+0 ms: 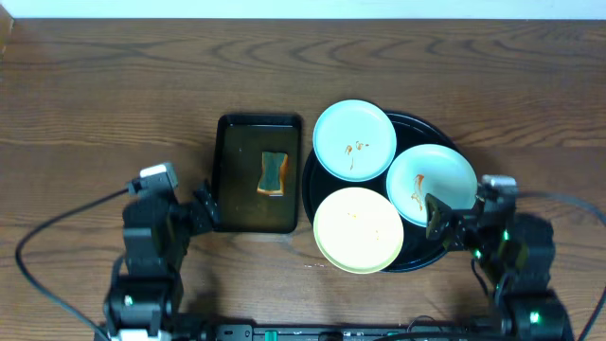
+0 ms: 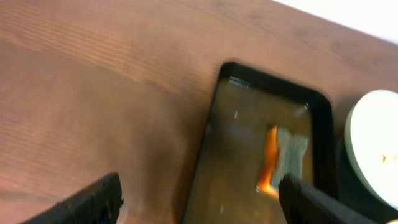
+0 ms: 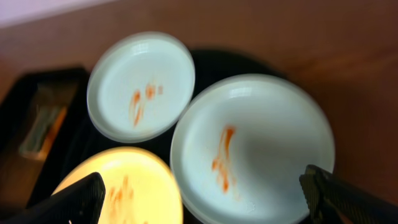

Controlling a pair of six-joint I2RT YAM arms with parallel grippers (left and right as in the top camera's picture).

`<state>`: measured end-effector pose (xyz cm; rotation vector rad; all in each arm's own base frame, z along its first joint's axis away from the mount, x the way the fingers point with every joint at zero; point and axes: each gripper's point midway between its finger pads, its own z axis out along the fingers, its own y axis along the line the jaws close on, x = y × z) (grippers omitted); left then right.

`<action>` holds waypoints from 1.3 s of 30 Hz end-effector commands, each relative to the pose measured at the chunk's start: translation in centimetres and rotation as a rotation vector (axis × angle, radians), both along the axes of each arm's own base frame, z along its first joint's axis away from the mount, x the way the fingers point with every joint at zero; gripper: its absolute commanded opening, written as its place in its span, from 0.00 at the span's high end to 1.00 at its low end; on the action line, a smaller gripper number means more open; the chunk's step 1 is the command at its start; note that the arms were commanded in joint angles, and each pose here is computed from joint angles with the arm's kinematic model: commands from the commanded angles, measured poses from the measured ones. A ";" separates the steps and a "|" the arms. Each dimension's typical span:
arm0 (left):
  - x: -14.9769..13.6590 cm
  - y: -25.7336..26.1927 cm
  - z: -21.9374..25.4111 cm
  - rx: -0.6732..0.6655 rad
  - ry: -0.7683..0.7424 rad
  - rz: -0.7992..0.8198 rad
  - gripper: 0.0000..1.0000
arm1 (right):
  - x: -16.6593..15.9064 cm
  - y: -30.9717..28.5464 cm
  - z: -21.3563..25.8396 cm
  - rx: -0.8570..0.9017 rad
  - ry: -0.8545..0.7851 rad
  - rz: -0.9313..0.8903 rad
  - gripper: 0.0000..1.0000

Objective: Clean dirty plates on tray and stack at the side

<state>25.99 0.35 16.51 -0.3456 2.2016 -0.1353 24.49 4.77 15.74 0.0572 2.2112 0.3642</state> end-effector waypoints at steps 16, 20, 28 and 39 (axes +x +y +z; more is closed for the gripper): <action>1.5 -0.8 0.8 -0.036 0.344 -0.026 0.18 | 1.2 4.3 -2.4 0.148 0.516 0.183 0.13; 4.4 -2.3 2.7 -0.091 0.207 -0.091 0.19 | 0.4 4.3 -3.8 0.158 0.609 0.138 0.30; 7.7 -6.6 0.1 -0.039 0.229 -0.247 0.21 | -2.0 5.0 -7.8 0.119 0.772 0.059 0.34; 8.3 -12.5 -7.3 -0.005 0.402 -0.398 0.21 | -3.4 5.1 -12.6 0.139 0.870 -0.018 0.51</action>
